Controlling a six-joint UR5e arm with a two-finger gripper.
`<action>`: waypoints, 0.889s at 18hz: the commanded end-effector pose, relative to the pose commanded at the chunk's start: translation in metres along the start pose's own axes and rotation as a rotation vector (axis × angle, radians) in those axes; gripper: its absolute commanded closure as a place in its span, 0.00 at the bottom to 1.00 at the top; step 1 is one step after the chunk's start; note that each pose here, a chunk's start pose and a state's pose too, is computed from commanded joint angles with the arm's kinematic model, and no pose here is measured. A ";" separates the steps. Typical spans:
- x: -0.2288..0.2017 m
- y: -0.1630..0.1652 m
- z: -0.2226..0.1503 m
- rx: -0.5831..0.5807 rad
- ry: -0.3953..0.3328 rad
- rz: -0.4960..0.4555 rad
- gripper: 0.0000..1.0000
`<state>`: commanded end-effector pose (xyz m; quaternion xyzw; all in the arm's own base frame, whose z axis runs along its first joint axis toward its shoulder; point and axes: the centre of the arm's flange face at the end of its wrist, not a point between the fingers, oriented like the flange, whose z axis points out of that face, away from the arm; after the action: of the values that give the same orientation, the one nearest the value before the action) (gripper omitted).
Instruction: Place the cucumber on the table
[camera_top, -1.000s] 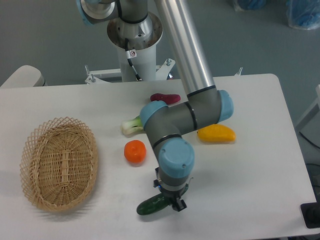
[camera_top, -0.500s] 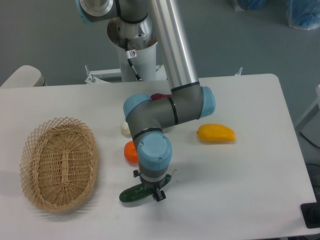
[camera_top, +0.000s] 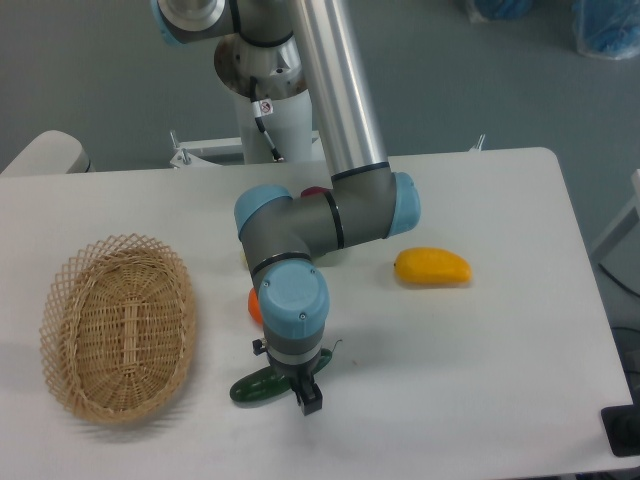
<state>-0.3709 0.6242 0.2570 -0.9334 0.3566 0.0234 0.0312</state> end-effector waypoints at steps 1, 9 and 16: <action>-0.005 0.007 -0.005 -0.002 -0.007 -0.010 0.00; -0.042 0.071 -0.032 -0.007 -0.021 -0.093 0.00; -0.064 0.124 -0.028 -0.015 -0.001 -0.153 0.00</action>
<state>-0.5007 0.5726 0.2842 -0.9582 0.2840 0.0241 0.0263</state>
